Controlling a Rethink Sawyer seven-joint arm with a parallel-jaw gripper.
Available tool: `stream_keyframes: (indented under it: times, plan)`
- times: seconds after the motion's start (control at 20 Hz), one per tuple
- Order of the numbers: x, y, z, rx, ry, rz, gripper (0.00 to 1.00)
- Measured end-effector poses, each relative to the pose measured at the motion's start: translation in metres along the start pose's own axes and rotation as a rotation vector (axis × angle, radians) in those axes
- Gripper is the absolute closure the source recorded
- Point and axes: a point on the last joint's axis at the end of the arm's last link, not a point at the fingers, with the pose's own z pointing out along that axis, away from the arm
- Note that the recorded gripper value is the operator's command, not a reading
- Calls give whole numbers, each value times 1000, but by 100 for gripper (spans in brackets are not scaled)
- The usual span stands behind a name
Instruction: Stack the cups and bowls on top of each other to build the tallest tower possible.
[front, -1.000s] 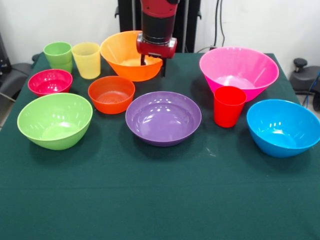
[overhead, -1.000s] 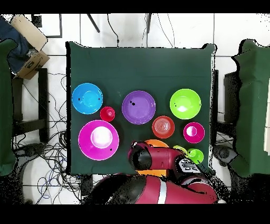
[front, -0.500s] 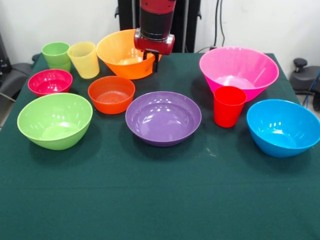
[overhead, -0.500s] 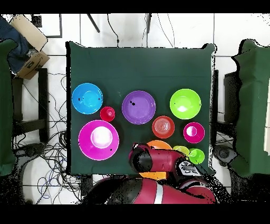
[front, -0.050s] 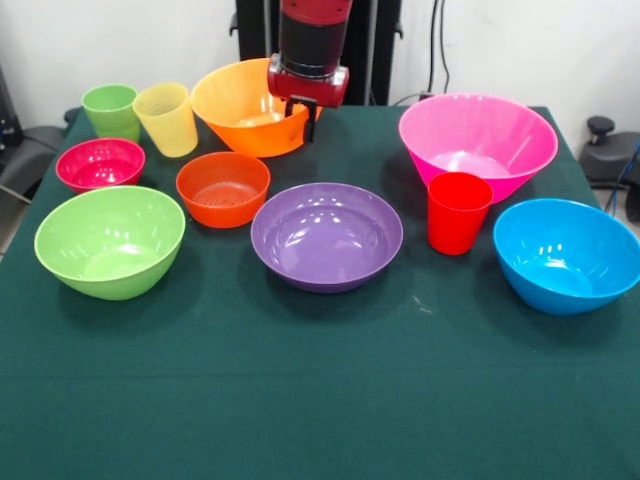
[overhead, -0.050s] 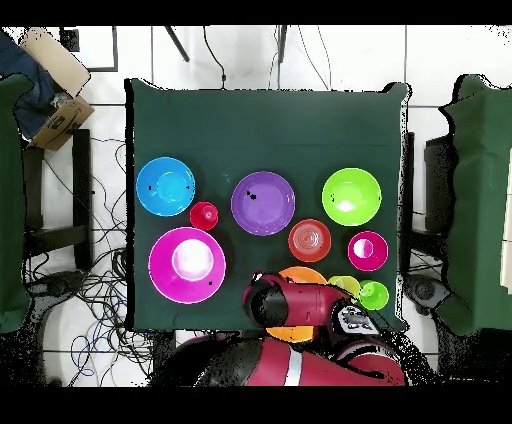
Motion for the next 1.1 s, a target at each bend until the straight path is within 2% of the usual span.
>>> stream_keyframes:
  times: [0.6, 0.85, 1.1]
  plan:
    - [3, 2, -2, 15, 3, -16, 100]
    - [6, 5, -4, 25, 22, -28, 100]
    - [10, 7, -8, 42, 67, -37, 100]
